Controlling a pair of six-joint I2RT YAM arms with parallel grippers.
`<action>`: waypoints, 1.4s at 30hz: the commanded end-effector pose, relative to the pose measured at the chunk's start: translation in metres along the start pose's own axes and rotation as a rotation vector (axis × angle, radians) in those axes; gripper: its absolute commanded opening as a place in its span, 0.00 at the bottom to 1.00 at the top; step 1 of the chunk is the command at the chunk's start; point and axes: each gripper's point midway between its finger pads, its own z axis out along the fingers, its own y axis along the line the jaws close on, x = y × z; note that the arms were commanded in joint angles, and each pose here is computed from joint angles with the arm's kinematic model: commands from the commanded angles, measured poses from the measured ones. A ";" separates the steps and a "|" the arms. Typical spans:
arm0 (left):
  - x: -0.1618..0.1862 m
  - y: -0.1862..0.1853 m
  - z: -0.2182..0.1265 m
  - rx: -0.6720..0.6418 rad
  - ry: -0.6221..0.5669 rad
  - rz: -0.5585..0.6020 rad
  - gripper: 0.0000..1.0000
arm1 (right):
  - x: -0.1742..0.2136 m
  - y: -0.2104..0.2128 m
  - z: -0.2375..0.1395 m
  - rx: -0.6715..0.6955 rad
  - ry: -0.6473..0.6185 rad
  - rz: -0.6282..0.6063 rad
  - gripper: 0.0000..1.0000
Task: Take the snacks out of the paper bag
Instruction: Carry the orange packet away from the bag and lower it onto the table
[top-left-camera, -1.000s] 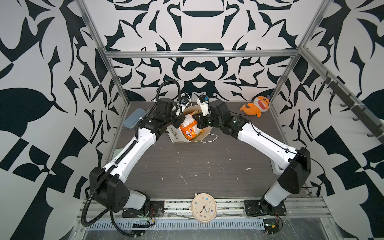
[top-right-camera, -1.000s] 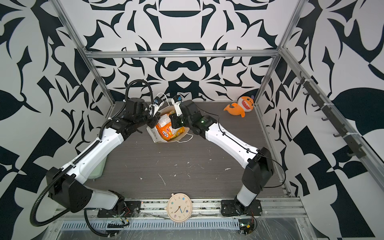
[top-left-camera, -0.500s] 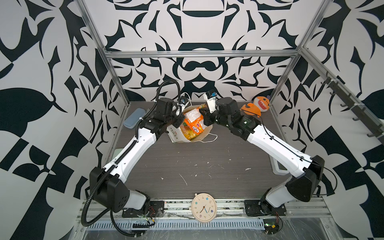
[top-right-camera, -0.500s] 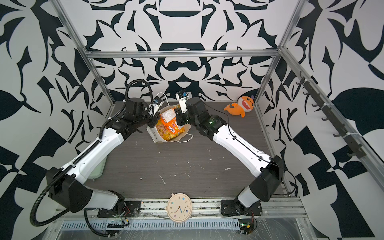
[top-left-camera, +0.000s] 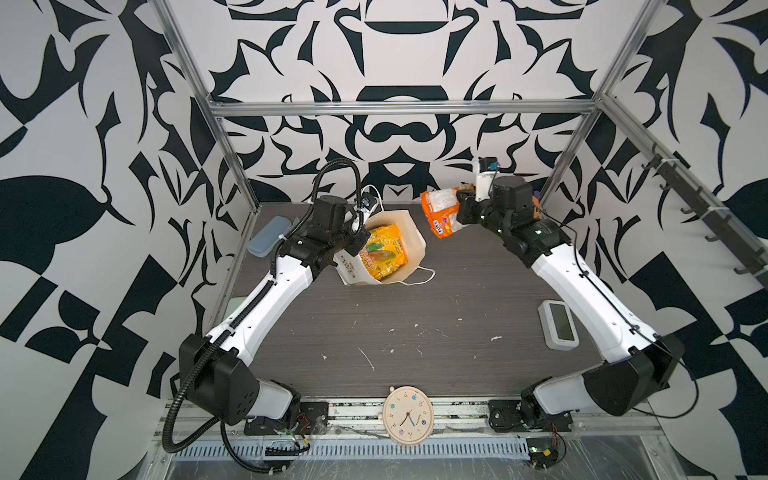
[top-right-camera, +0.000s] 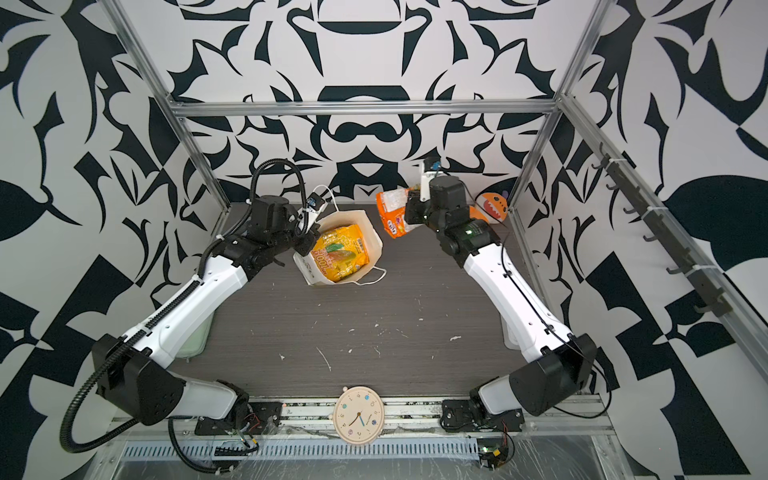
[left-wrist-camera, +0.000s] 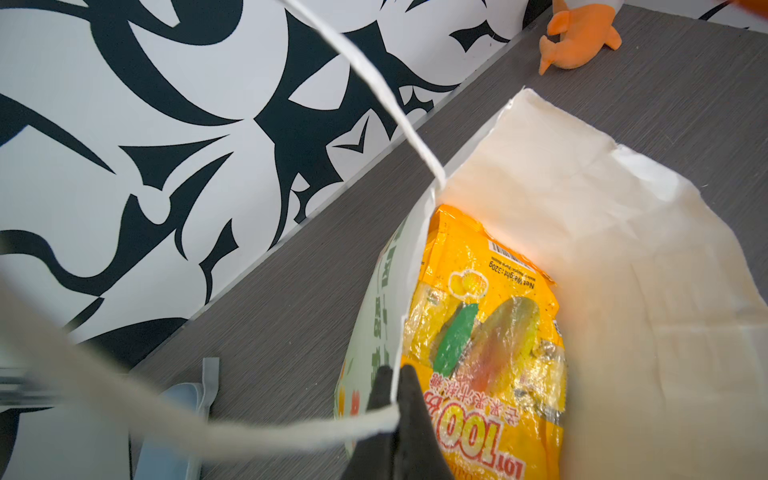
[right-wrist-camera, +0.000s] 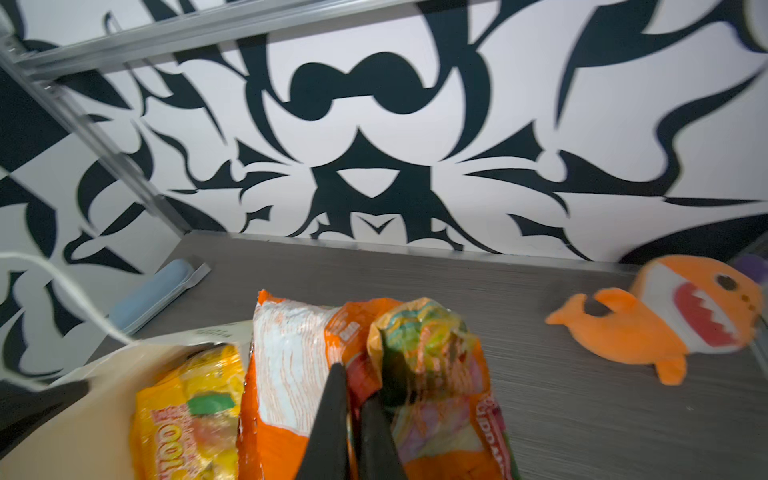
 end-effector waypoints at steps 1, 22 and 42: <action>-0.021 0.004 -0.008 -0.010 -0.077 0.006 0.00 | -0.001 -0.030 -0.001 0.046 -0.010 0.063 0.00; -0.020 0.002 -0.007 0.002 -0.073 -0.010 0.00 | 0.135 -0.134 0.128 0.102 0.271 0.267 0.00; -0.017 -0.001 -0.006 0.005 -0.086 -0.032 0.00 | 0.158 -0.113 0.114 0.182 0.388 0.165 0.23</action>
